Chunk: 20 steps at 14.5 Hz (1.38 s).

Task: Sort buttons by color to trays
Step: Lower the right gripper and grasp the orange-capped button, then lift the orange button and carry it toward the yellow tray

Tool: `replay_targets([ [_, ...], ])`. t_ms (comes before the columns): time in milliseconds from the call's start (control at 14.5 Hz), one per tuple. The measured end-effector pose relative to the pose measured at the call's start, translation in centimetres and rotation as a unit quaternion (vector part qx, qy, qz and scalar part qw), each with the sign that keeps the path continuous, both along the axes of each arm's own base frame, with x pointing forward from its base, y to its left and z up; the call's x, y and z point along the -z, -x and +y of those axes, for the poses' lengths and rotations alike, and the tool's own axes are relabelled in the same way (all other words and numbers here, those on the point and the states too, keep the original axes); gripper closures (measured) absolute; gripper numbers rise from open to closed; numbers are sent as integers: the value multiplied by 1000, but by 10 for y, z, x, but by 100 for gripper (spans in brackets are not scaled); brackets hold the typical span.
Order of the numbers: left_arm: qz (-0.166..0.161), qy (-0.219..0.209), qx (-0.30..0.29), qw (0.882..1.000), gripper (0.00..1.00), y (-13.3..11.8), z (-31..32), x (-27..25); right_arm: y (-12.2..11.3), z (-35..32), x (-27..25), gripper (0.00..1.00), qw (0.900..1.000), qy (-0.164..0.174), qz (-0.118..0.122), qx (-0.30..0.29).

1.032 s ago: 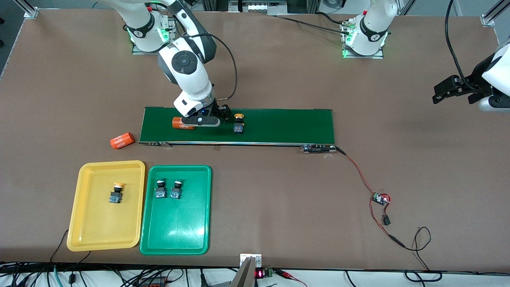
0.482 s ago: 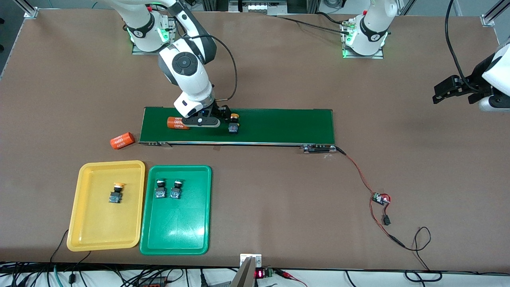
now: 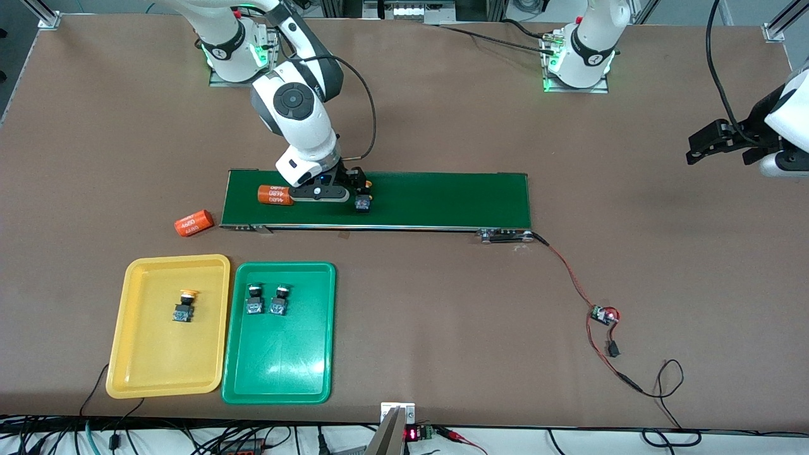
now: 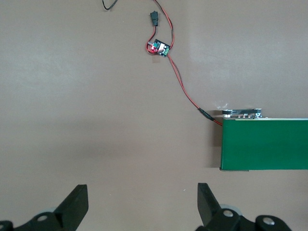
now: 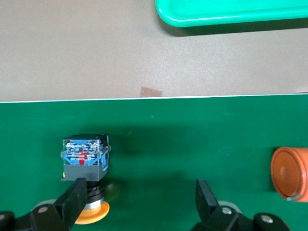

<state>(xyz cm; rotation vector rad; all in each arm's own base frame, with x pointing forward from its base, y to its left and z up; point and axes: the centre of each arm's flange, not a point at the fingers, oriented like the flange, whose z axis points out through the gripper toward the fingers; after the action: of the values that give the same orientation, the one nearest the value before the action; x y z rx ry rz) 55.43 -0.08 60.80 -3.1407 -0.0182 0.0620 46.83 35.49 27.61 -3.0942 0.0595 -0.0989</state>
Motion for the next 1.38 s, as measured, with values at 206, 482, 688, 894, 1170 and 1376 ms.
replay_targets([
  [206, 0, 0, 0, 1000, 0, 0, 0, 0, 0, 0, 6, 0, 1000, 3, 4, 0],
  [482, 0, 0, -1, 1000, 0, 0, 1, 0, -5, 3, 16, 0, 1000, 4, 9, 0],
  [688, 0, 0, -2, 1000, 0, 0, 2, 0, -11, 8, 18, 0, 1000, 1, 7, 1],
  [894, 0, 0, -2, 1000, 0, 0, 2, 0, -13, 8, 18, 0, 1000, 1, 7, 1],
  [1170, 0, 0, -2, 1000, 0, 0, 2, 0, -14, 6, 32, 6, 1000, 11, 13, -3],
  [1376, 0, 0, -3, 1000, 0, 0, 3, 0, -18, 5, 38, 22, 999, 27, 5, -19],
])
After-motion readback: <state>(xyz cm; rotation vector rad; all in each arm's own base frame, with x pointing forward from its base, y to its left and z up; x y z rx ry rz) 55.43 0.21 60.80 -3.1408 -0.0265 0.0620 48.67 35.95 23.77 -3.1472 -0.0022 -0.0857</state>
